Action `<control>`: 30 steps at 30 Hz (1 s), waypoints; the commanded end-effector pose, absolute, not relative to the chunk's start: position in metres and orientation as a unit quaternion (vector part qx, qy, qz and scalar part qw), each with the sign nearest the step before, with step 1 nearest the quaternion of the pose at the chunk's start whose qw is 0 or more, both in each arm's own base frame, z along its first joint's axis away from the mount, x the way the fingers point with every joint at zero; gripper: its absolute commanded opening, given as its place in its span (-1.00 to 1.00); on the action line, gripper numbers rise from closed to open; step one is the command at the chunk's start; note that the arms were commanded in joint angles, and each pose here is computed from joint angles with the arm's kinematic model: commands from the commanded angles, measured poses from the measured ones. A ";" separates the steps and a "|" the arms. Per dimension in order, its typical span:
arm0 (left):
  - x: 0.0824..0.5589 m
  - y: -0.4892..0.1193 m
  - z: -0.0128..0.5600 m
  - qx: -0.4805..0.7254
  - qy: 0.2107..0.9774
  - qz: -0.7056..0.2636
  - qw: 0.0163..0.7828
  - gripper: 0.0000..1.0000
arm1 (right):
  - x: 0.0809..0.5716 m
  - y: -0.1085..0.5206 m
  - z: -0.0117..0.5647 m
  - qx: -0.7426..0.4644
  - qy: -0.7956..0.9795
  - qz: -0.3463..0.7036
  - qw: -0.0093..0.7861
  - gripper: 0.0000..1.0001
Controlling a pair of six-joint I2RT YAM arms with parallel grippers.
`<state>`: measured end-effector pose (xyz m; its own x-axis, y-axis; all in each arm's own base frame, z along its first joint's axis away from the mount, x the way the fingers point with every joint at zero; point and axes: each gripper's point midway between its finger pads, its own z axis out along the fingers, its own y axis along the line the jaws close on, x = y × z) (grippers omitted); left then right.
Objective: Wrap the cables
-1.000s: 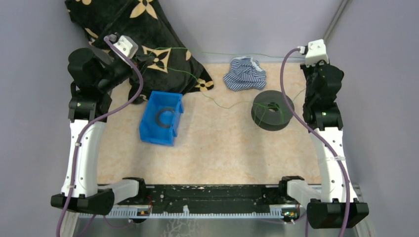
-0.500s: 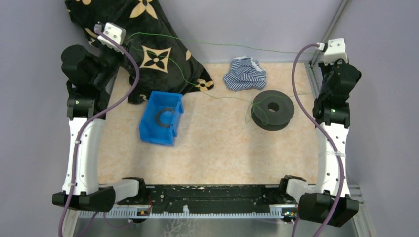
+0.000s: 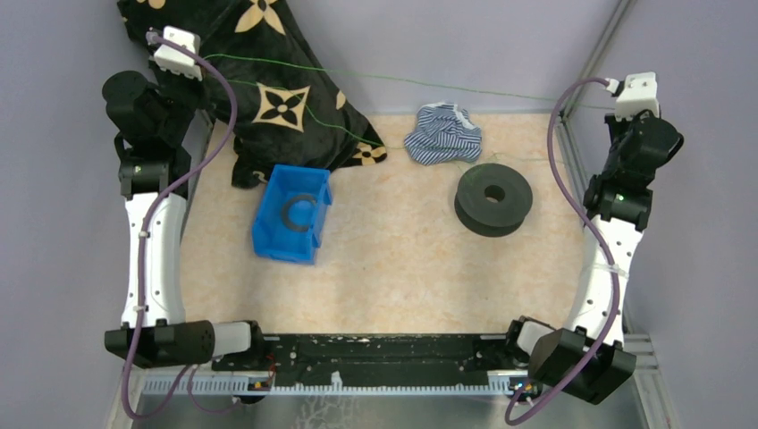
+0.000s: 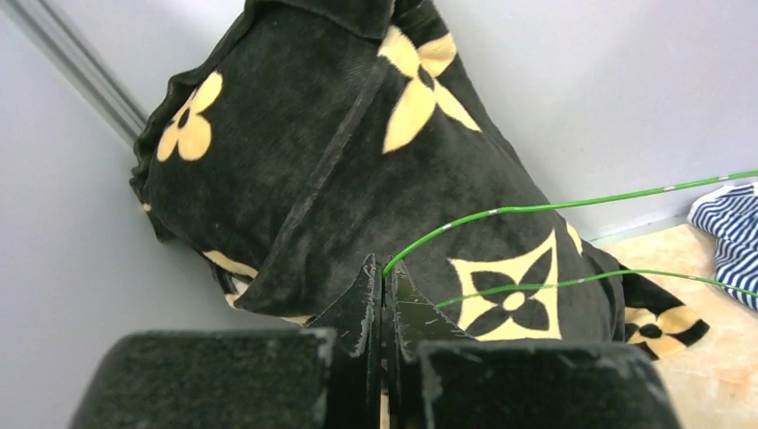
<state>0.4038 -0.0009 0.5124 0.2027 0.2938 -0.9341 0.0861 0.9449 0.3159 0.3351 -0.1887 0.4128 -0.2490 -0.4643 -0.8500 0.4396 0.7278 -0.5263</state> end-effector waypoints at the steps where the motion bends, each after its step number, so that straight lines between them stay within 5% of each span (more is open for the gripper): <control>1: 0.406 0.021 0.532 0.113 0.610 0.079 0.780 -1.00 | 0.334 -0.200 0.429 -0.005 0.677 -0.387 0.626 -0.94; 10: 0.416 0.029 0.523 0.111 0.620 0.051 0.775 -1.00 | 0.334 -0.194 0.422 -0.032 0.685 -0.376 0.624 -0.99; 18: 0.411 -0.035 0.514 0.142 0.626 -0.124 0.757 -1.00 | 0.334 -0.107 0.398 -0.144 0.723 -0.175 0.652 -1.00; 30: 0.421 -0.163 0.497 0.207 0.630 -0.249 0.706 -1.00 | 0.300 0.030 0.427 -0.261 0.707 0.086 0.652 -1.00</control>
<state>0.4146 -0.1367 0.4955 0.1166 -0.0446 -0.9922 0.5529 0.8328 0.0275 0.3240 -0.0322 0.4043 -0.0812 -0.3176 -0.9448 -0.2790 0.9172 -0.2843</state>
